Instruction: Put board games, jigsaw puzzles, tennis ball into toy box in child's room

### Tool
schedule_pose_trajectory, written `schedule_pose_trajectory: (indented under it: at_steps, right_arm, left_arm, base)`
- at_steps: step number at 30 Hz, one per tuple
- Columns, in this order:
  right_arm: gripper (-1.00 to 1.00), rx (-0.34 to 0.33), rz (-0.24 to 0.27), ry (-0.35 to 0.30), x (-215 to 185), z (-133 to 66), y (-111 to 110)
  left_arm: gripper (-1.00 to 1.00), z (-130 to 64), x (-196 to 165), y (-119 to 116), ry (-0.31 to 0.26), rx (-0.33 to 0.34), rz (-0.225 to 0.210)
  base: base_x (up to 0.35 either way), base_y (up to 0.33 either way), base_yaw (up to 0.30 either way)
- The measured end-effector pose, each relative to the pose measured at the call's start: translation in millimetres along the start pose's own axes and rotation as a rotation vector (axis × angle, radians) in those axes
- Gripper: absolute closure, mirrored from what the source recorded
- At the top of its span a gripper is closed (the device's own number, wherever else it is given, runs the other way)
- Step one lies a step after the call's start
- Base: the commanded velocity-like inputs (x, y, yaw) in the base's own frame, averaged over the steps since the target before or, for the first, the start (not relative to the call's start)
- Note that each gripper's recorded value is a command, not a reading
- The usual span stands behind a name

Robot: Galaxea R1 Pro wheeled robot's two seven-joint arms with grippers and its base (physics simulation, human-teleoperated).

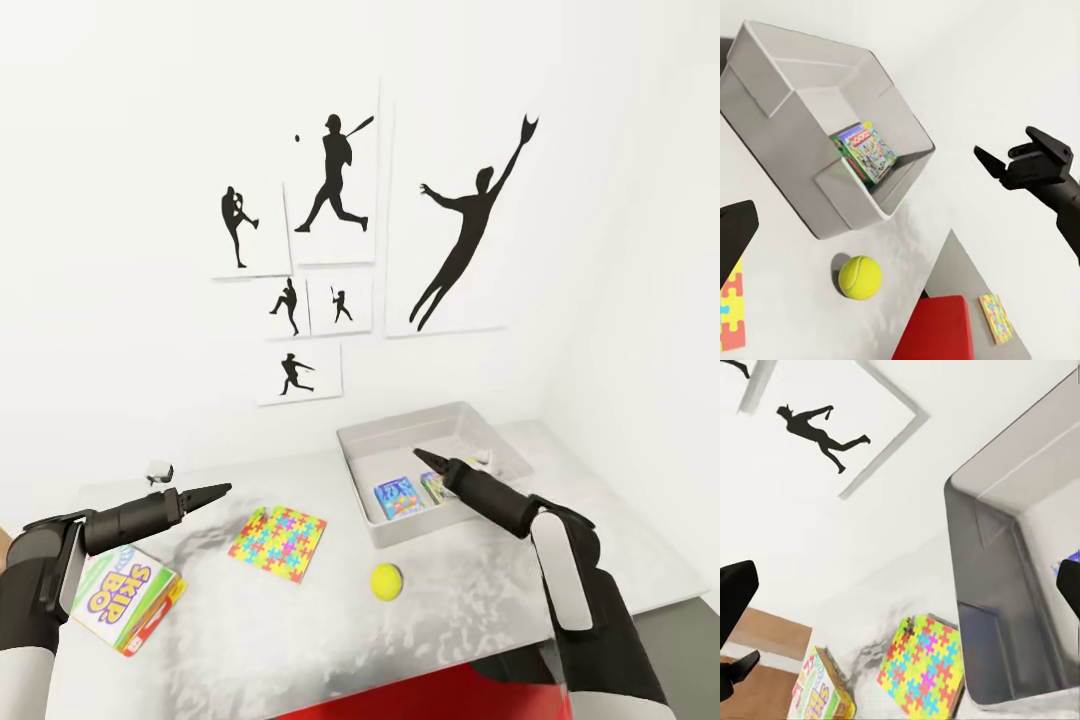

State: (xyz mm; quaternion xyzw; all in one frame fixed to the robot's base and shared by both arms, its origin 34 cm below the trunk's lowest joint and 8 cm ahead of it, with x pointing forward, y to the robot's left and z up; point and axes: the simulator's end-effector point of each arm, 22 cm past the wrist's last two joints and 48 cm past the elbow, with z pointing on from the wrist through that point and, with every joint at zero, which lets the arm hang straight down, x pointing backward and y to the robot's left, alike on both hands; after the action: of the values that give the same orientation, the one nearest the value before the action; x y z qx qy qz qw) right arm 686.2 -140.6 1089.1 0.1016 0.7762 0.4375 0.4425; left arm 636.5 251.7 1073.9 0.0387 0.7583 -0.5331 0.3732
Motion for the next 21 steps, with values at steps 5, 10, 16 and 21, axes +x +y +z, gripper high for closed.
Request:
schedule_pose_trajectory:
  at_steps: [5,10,16,21]
  right_arm:
    - [-1.0,-0.09,0.014,-0.026,-4,-33.9,-1]
    - [-1.0,-0.262,0.018,-0.098,-24,-74.4,17]
    - [-1.0,-0.317,0.035,-0.152,-31,-107.3,13]
    - [-1.0,-0.313,0.027,-0.159,-34,-119.8,8]
  left_arm:
    - [-1.0,-1.0,-2,-4,-0.003,0.003,0.007]
    - [-1.0,-2.0,-4,-7,-0.007,0.006,0.014]
    - [-1.0,-3.1,-7,-12,-0.011,0.009,0.023]
    - [-1.0,-4.2,-9,-15,-0.015,0.012,0.03]
  base:
    - [0.0,0.0,0.0]
    - [0.0,0.0,0.0]
    - [0.0,0.0,0.0]
    - [0.0,0.0,0.0]
